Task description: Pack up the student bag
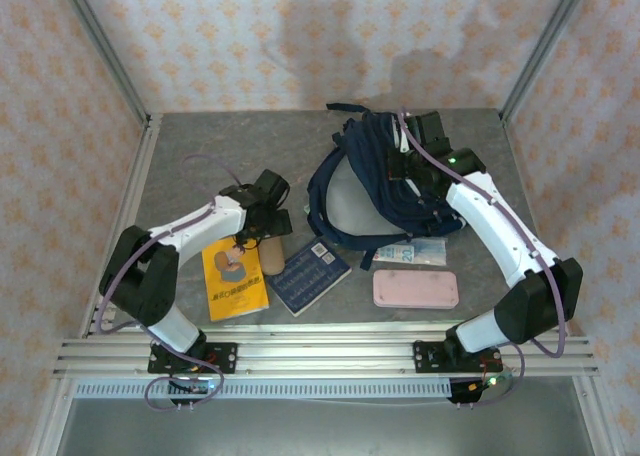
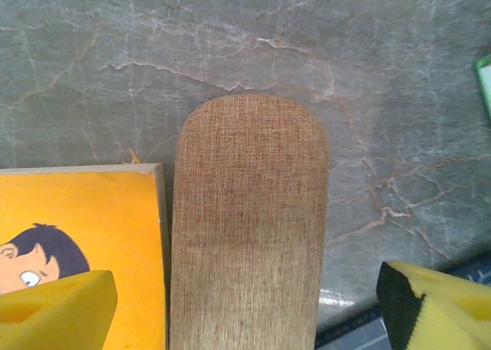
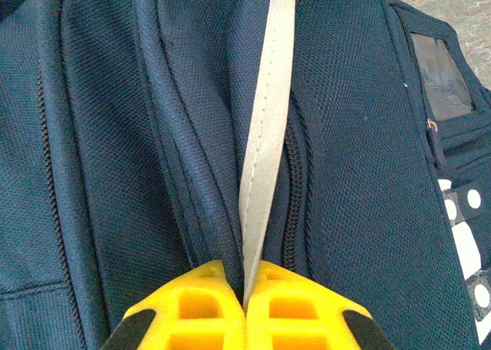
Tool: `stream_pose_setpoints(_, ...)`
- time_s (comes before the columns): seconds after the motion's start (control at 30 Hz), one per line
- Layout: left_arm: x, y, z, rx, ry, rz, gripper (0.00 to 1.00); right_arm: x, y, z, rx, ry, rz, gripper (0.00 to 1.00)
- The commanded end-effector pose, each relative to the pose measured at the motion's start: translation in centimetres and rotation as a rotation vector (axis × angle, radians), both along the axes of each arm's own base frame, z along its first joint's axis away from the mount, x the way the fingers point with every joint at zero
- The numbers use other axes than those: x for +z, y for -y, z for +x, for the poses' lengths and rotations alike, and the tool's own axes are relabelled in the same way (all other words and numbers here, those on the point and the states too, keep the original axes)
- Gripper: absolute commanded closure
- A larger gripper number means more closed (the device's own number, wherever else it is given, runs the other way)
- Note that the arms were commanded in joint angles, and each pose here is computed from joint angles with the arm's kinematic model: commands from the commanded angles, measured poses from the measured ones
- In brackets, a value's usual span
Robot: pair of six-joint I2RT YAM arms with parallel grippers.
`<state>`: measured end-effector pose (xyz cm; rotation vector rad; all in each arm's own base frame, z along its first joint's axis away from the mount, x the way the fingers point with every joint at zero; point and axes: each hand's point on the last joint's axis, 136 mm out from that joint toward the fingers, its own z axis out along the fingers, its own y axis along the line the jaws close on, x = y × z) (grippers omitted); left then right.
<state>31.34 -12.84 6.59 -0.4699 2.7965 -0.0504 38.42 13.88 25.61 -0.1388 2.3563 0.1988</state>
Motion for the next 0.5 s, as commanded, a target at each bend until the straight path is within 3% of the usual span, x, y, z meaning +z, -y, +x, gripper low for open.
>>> stream_pose_setpoints(0.0,-1.2,-0.2,0.2,0.032,-0.005,0.006,0.11,4.6,0.8,0.2,-0.064,0.12,0.064,1.0)
stream_pose_setpoints(0.3,-4.2,0.8,0.6,0.049,-0.054,-0.021,0.18,4.2,0.8,-0.1,-0.064,0.108,0.065,1.0)
stream_pose_setpoints(0.47,-5.2,1.1,0.8,0.041,-0.077,-0.026,0.35,4.3,0.7,-0.1,-0.063,0.109,0.073,1.0)
